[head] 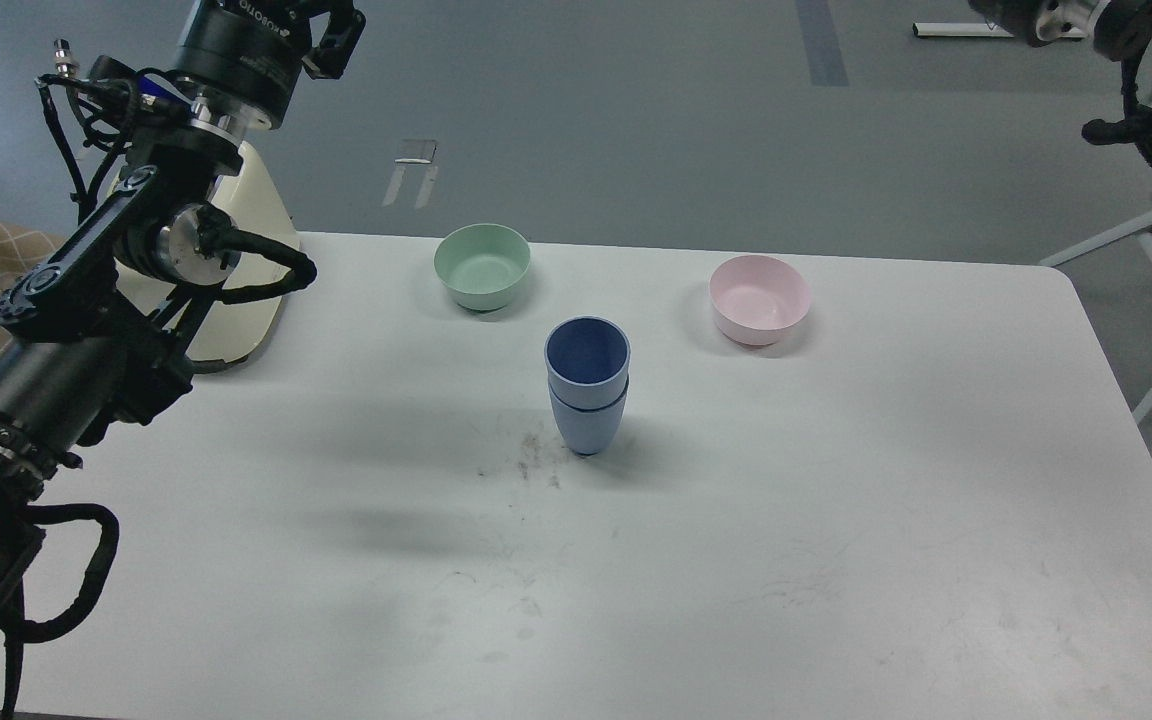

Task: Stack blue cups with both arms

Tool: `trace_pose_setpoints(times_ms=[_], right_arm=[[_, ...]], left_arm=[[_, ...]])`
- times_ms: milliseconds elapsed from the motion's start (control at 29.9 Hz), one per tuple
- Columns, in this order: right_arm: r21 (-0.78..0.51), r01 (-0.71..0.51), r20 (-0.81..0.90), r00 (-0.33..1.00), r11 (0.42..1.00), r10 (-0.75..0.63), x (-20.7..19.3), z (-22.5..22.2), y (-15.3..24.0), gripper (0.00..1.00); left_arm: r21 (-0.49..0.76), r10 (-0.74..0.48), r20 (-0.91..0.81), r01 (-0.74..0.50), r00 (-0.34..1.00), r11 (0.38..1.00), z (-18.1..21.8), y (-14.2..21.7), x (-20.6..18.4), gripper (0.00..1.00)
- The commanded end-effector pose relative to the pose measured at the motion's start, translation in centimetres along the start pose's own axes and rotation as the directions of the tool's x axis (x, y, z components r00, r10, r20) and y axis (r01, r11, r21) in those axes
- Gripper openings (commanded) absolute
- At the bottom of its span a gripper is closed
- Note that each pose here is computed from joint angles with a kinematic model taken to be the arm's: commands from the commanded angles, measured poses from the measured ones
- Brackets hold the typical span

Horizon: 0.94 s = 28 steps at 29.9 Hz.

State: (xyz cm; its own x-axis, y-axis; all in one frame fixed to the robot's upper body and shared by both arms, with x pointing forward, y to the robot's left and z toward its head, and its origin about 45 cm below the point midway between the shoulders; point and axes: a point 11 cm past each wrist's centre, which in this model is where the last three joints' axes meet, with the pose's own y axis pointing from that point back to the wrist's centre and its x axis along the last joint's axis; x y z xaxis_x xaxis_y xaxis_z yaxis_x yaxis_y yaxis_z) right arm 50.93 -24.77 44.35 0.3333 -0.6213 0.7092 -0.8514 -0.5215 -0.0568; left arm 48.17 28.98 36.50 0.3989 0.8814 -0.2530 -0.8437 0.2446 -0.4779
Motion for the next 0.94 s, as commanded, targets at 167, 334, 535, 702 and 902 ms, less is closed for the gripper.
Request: trace_pose_setpoints(times_ms=[167, 334, 535, 702, 902], right_arm=[[0.029, -0.075, 0.387, 0.920, 0.997, 0.059, -0.5, 4.1, 1.8, 1.00], [0.038, -0.174, 0.651, 0.751, 0.984, 0.108, -1.7, 7.6, 4.1, 1.00], [0.055, -0.242, 0.744, 0.656, 0.969, 0.122, -1.6, 8.2, 4.9, 1.00], [0.063, -0.315, 0.764, 0.625, 0.947, 0.157, 0.4, 8.1, 5.9, 1.00], [0.080, -0.406, 0.822, 0.544, 0.910, 0.170, 1.8, 8.3, 7.4, 1.00]], left_arm=[[0.083, -0.027, -0.020, 0.028, 0.999, 0.996, -1.2, 0.0, -0.5, 0.98], [0.080, -0.044, -0.012, 0.045, 0.999, 0.996, -0.3, 0.2, 0.2, 0.98], [0.057, -0.068, -0.032, 0.070, 0.997, 0.996, 0.7, 0.2, 0.5, 0.98], [0.058, -0.063, -0.081, 0.068, 0.995, 0.996, 1.3, -0.3, 0.6, 0.98], [0.069, -0.059, -0.094, 0.066, 0.994, 0.995, 0.8, -0.3, 0.3, 0.98]])
